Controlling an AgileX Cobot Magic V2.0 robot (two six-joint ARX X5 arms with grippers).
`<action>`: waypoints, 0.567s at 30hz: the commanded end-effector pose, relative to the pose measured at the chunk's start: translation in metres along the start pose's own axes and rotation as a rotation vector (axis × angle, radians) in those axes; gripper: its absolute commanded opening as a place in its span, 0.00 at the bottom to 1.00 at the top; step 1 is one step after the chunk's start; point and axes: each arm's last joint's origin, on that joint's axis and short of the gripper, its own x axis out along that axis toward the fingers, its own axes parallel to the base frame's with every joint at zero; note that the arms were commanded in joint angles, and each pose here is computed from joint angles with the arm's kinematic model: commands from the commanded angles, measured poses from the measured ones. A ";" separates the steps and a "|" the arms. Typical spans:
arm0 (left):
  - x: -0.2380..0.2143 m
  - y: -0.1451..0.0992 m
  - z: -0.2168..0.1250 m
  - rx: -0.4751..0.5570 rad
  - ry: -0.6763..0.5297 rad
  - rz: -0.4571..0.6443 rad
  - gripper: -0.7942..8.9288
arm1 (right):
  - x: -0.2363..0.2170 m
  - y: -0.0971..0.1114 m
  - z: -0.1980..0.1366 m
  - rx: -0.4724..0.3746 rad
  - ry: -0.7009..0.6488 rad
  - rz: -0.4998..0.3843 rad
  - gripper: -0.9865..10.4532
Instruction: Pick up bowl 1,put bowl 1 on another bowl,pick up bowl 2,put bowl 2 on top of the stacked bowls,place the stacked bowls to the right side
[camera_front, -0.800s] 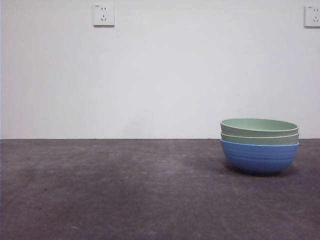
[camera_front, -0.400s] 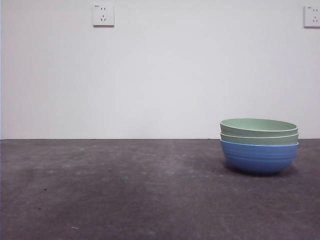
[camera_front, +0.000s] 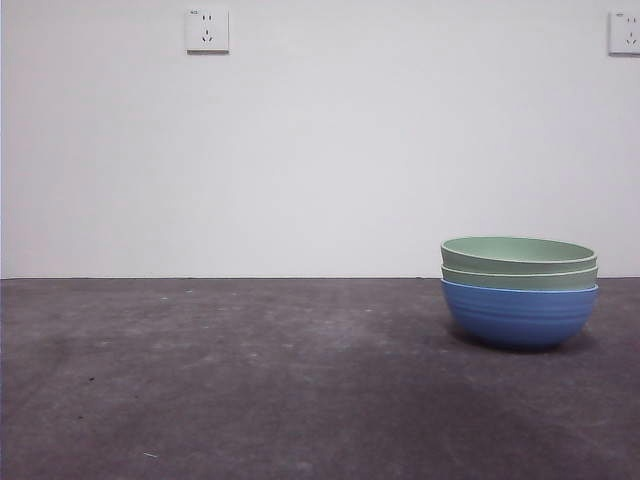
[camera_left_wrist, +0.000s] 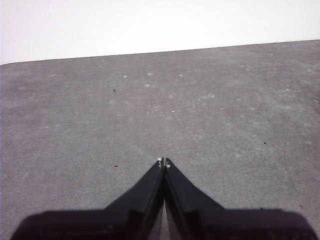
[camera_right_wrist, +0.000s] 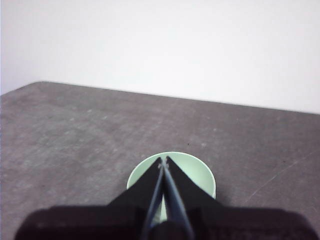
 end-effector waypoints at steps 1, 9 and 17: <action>0.001 0.000 -0.005 -0.009 0.010 0.005 0.08 | 0.003 0.001 -0.027 0.005 -0.013 -0.003 0.09; 0.001 0.000 -0.005 -0.009 0.010 0.005 0.08 | 0.006 0.003 -0.083 0.038 0.032 -0.002 0.09; 0.001 0.000 -0.004 -0.009 0.010 0.005 0.08 | 0.008 0.004 -0.112 0.110 0.059 0.000 0.09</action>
